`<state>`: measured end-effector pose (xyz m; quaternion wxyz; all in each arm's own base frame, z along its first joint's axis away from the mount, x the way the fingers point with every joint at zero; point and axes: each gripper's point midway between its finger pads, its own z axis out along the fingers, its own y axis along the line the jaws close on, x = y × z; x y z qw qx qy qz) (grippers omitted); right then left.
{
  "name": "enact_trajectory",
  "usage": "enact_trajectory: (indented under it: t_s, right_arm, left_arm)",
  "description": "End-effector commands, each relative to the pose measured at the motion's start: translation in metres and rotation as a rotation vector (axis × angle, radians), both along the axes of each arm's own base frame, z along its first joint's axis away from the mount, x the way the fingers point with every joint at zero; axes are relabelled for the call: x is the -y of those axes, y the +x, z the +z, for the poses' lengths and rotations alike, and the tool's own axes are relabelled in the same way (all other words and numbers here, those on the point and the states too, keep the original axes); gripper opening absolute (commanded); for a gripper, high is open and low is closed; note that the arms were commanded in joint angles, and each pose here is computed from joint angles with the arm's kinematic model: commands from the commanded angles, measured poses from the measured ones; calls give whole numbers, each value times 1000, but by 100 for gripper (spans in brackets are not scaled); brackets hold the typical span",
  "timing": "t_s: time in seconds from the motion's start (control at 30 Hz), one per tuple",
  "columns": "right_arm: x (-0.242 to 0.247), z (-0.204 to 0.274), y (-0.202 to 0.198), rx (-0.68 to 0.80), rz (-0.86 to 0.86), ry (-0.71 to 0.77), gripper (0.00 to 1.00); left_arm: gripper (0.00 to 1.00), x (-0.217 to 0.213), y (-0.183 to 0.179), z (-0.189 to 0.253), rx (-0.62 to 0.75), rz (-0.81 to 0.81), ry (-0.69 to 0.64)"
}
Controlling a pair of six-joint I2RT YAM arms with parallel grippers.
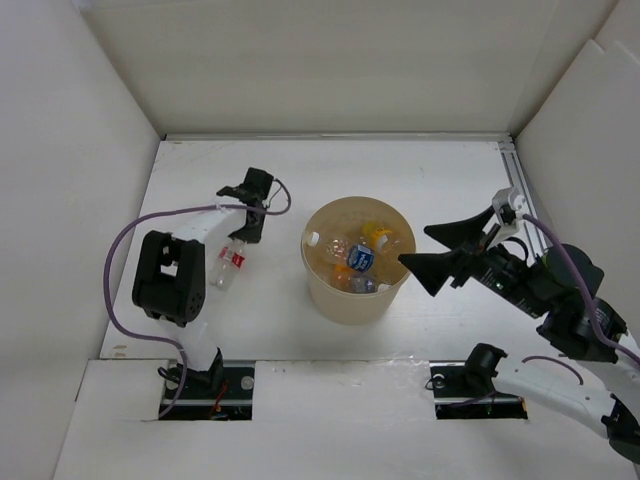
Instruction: Put the plastic bottles in the bin
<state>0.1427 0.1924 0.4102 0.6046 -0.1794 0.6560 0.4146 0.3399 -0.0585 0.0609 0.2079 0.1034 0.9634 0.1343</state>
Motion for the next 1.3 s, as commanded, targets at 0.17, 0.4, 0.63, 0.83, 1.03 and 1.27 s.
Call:
enact_trajectory:
  t_s: [0.17,0.4,0.63,0.83,1.03,1.27]
  right_arm:
    - [-13,26,18,15,-37,21,100]
    - [-48,50,41,44,-17,41,100]
    - [-108,84,61,107,100,80,100]
    - [-164,86,106,148,101,21,100]
    - [-193,82,146,151,28,-12,100]
    - [-211,65,167,132,2,-30,100]
  left_arm:
    - [0,-34,71,41,118,258,2]
    - [0,3,145,169,461,267,-201]
    - [0,65,154,308,698,94,-553]
    - [0,105,98,398,805,-101,-881]
    - [0,120,40,430,841,-216,-1077]
    - [0,134,9,439,815,-306,-1204]
